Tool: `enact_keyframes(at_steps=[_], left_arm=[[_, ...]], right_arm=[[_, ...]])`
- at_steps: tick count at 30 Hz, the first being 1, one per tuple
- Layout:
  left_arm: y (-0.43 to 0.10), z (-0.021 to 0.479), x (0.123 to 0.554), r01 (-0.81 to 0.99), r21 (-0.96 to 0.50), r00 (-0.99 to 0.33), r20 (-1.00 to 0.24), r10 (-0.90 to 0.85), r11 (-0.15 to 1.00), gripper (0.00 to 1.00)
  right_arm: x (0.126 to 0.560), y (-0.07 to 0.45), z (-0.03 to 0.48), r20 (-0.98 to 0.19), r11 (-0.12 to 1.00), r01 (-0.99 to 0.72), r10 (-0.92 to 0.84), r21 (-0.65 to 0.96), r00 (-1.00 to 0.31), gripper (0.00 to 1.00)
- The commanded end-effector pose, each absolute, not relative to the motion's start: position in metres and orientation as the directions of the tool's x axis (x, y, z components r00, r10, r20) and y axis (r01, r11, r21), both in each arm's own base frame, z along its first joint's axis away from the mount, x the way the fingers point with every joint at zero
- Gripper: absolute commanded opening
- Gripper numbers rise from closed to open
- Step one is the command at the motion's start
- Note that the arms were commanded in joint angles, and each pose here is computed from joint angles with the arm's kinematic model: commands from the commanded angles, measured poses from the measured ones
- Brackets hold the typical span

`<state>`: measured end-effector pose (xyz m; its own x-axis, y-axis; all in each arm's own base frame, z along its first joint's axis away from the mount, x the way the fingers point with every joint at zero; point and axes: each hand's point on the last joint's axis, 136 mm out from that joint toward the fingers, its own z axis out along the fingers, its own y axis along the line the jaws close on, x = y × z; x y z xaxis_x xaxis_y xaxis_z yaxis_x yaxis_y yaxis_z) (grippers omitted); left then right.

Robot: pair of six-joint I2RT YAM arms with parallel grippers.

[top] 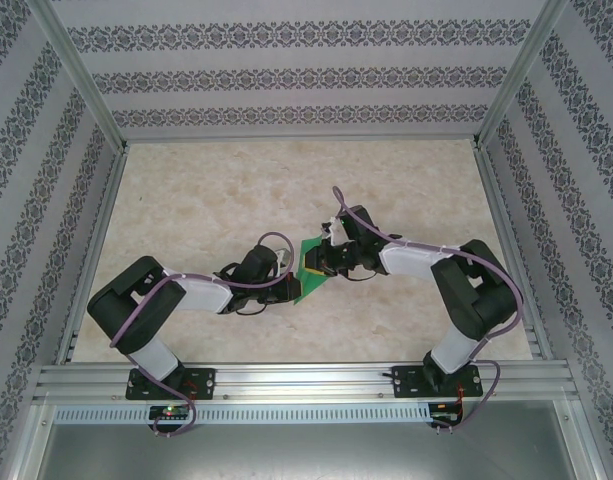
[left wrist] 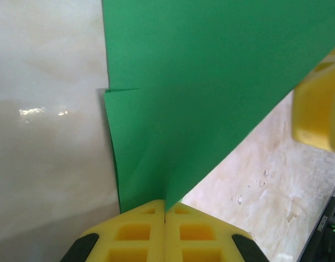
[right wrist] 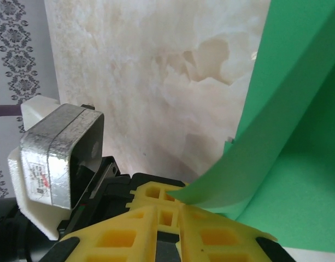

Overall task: Fold a paper plane with a square sheet of paper (pick it up from the middle)
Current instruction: Fourth fold the wing at the center of the table.

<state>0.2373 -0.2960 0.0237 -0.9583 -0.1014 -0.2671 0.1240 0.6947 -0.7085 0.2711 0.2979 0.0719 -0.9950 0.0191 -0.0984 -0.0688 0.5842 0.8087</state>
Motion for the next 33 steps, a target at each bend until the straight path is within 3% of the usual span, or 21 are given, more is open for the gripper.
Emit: enact_keyframes(at_steps=[1,8,15,23,29,33], left_arm=[[-0.298,0.025,0.243,0.104,-0.739,-0.960,-0.250,-0.128,0.666,0.01],[-0.293,0.020,0.244,0.077,-0.744,-0.965,-0.224,-0.139,0.664,0.03],[-0.287,0.023,0.245,0.102,-0.707,-0.959,-0.257,-0.121,0.700,0.18],[-0.284,0.023,0.243,0.140,-0.667,-0.957,-0.281,-0.072,0.732,0.26],[-0.285,0.019,0.243,0.153,-0.646,-0.958,-0.284,-0.049,0.747,0.25],[-0.283,0.016,0.241,0.147,-0.635,-0.959,-0.278,-0.047,0.758,0.15]], right_arm=[[0.283,0.311,0.081,-0.140,0.553,-0.110,0.011,0.826,-0.990,0.18],[0.293,0.310,0.062,-0.112,0.580,-0.074,0.031,0.811,-0.993,0.19],[0.300,0.305,0.055,-0.103,0.587,-0.052,0.054,0.808,-0.993,0.18],[0.305,0.308,0.059,-0.107,0.580,-0.052,0.061,0.813,-0.992,0.19],[0.305,0.307,0.057,-0.103,0.583,-0.048,0.062,0.811,-0.993,0.20],[0.305,0.307,0.052,-0.093,0.586,-0.039,0.063,0.809,-0.994,0.20]])
